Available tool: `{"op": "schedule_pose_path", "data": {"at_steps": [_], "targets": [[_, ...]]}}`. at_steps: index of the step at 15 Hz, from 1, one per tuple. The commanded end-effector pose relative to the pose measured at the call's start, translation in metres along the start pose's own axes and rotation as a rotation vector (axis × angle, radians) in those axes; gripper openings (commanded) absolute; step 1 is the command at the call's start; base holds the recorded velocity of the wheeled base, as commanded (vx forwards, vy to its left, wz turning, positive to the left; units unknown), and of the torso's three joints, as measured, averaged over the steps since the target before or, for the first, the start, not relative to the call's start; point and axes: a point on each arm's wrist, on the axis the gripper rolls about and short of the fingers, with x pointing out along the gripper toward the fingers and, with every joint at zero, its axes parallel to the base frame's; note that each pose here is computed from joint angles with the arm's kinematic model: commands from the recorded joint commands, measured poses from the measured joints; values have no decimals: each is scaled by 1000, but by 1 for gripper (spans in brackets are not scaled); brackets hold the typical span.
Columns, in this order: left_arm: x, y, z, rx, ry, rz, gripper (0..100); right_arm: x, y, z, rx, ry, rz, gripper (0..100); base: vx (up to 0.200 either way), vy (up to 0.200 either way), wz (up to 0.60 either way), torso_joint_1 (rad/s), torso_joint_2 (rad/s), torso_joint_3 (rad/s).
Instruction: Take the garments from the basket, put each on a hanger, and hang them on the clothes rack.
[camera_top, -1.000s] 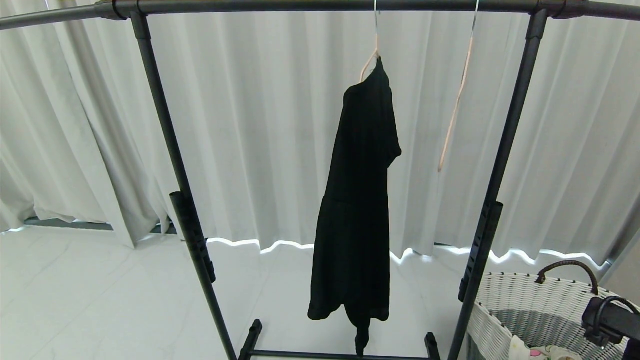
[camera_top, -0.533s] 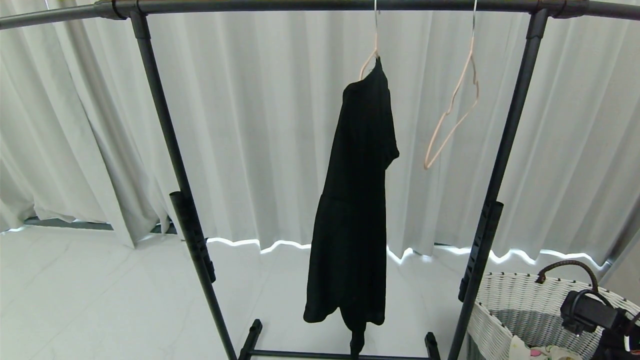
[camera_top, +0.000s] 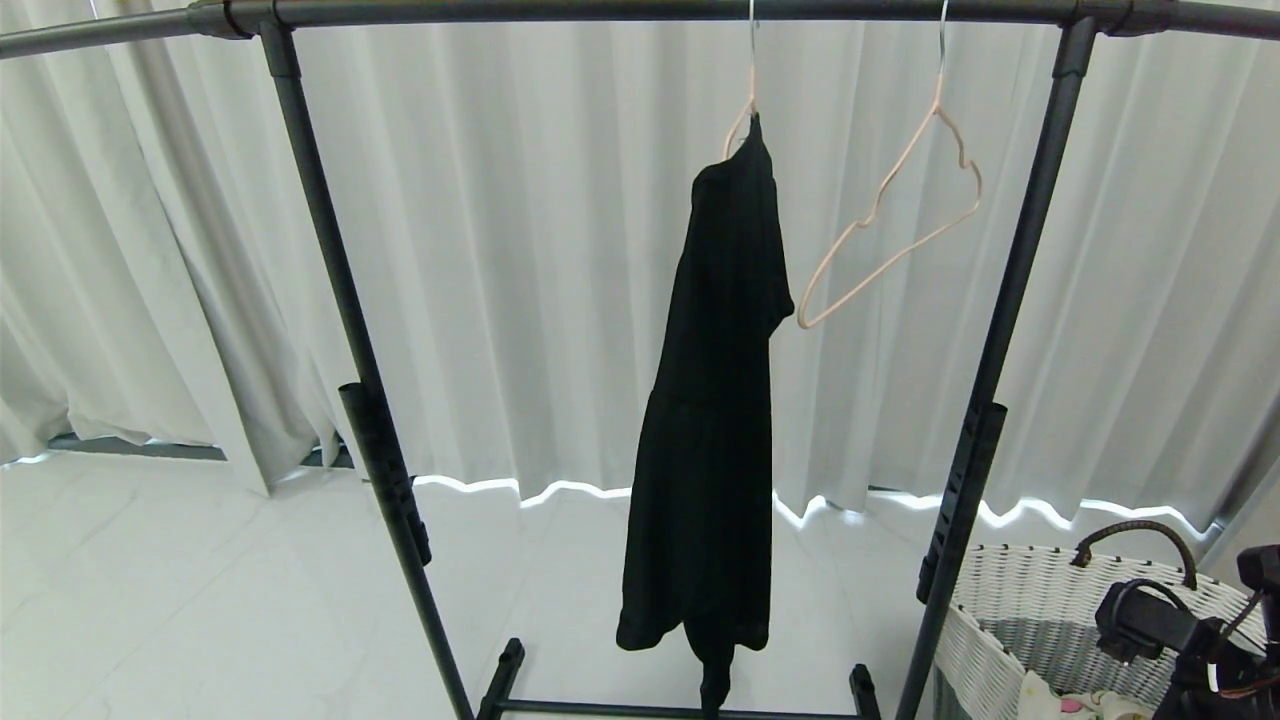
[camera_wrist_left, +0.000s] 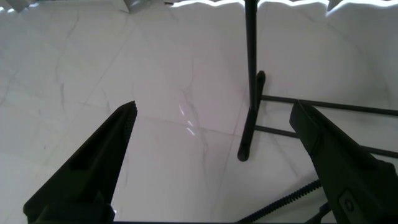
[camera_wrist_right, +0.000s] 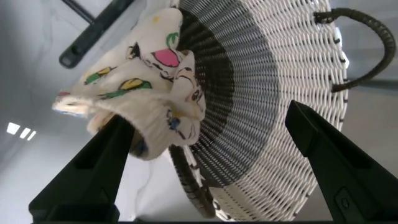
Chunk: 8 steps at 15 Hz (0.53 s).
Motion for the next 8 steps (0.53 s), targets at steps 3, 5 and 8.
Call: {"op": "schedule_pose_path", "data": {"at_steps": [3,5,8], "targets": [[0,0,0,-2,-4,1,100,0,5,-5,1,33,7,0,0,0,0,0,0,0],[0,0,0,-2,-7,1,100,-10,10,-9,-2,65,-43,0,0,0,0,0,0,0],[-1,0,0,-5,-14,2,100,-39,27,-19,-11,44,-109,0,0,0,0,0,0,0]]}}
